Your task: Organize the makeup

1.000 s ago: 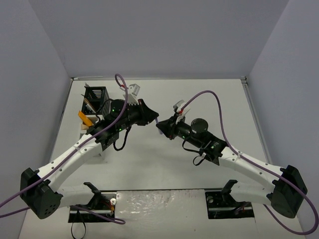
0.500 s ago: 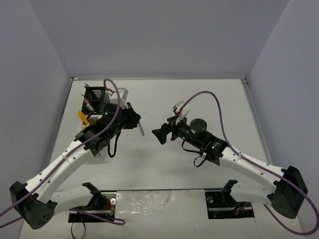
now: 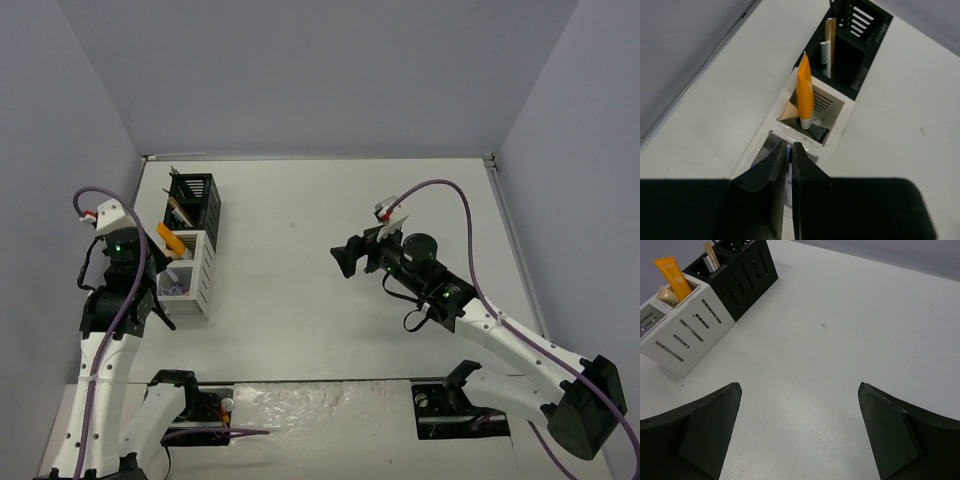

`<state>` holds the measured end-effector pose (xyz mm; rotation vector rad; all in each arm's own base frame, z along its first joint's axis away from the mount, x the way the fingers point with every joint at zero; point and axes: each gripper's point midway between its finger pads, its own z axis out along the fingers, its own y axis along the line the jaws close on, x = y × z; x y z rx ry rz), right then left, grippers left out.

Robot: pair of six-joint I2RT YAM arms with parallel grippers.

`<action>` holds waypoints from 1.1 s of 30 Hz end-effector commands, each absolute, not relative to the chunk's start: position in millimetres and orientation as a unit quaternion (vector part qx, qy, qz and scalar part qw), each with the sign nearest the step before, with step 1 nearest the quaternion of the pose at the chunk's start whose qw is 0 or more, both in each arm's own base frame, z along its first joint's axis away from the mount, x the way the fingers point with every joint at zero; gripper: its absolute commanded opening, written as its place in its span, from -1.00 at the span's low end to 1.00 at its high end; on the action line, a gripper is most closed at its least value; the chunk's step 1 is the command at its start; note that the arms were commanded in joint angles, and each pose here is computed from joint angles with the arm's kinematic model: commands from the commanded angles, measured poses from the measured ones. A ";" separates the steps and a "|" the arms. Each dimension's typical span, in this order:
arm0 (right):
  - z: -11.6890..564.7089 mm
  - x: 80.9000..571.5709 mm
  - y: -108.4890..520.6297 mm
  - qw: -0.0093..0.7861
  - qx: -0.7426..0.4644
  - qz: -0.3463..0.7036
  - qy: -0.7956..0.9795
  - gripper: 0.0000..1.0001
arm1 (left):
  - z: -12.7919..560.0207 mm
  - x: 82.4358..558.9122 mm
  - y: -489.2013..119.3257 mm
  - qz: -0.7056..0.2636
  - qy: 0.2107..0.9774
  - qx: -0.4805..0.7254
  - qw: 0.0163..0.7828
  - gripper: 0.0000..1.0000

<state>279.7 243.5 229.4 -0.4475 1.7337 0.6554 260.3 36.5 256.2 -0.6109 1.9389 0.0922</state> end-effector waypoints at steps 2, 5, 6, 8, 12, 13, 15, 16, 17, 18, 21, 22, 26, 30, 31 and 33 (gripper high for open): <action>251.1 277.6 239.0 0.610 -0.196 0.293 0.710 1.00 | 235.6 272.1 55.2 0.055 0.818 -0.248 0.515 -1.00; 252.0 277.0 234.4 0.614 -0.194 0.289 0.708 1.00 | 230.7 275.1 62.2 0.059 0.818 -0.257 0.511 -0.86; 250.8 276.7 233.2 0.615 -0.193 0.288 0.709 1.00 | 230.3 275.9 65.1 0.060 0.817 -0.261 0.511 -0.80; 251.6 276.0 231.8 0.617 -0.192 0.287 0.708 1.00 | 227.9 277.5 66.5 0.057 0.818 -0.262 0.510 -0.65; 250.4 276.0 226.8 0.617 -0.188 0.279 0.712 1.00 | 233.1 278.2 63.5 0.045 0.814 -0.260 0.518 -0.09; 251.3 276.2 226.4 0.617 -0.188 0.278 0.711 1.00 | 235.3 277.4 63.3 0.045 0.812 -0.259 0.522 0.03; 253.8 277.0 219.3 0.621 -0.179 0.266 0.715 1.00 | 248.5 275.0 60.9 0.039 0.805 -0.250 0.536 0.38; 254.6 277.4 216.1 0.623 -0.174 0.260 0.717 1.00 | 255.2 273.8 59.7 0.038 0.804 -0.244 0.541 0.55; 256.0 277.8 213.6 0.624 -0.169 0.255 0.718 1.00 | 260.0 271.1 57.0 0.033 0.806 -0.236 0.542 0.64; 257.4 278.8 209.7 0.626 -0.163 0.248 0.721 1.00 | 269.4 269.6 53.3 0.027 0.806 -0.223 0.548 0.74; 268.8 282.3 192.5 0.636 -0.133 0.217 0.729 1.00 | 313.0 263.1 40.0 0.006 0.794 -0.178 0.582 0.94; 274.5 282.3 187.3 0.640 -0.123 0.209 0.729 1.00 | 319.1 261.3 32.3 -0.007 0.794 -0.161 0.586 0.94; 297.8 282.7 159.5 0.661 -0.069 0.173 0.727 1.00 | 370.8 247.5 5.1 -0.050 0.773 -0.096 0.625 0.94; 328.6 271.5 120.7 0.686 -0.010 0.132 0.716 1.00 | 418.9 219.7 -3.2 -0.047 0.745 -0.057 0.662 0.94; 342.8 267.9 111.7 0.696 0.003 0.126 0.707 1.00 | 422.7 214.0 -5.7 -0.048 0.746 -0.049 0.663 0.94; 359.3 260.2 94.3 0.709 0.021 0.107 0.697 1.00 | 440.5 197.3 -4.5 -0.042 0.731 -0.046 0.680 0.94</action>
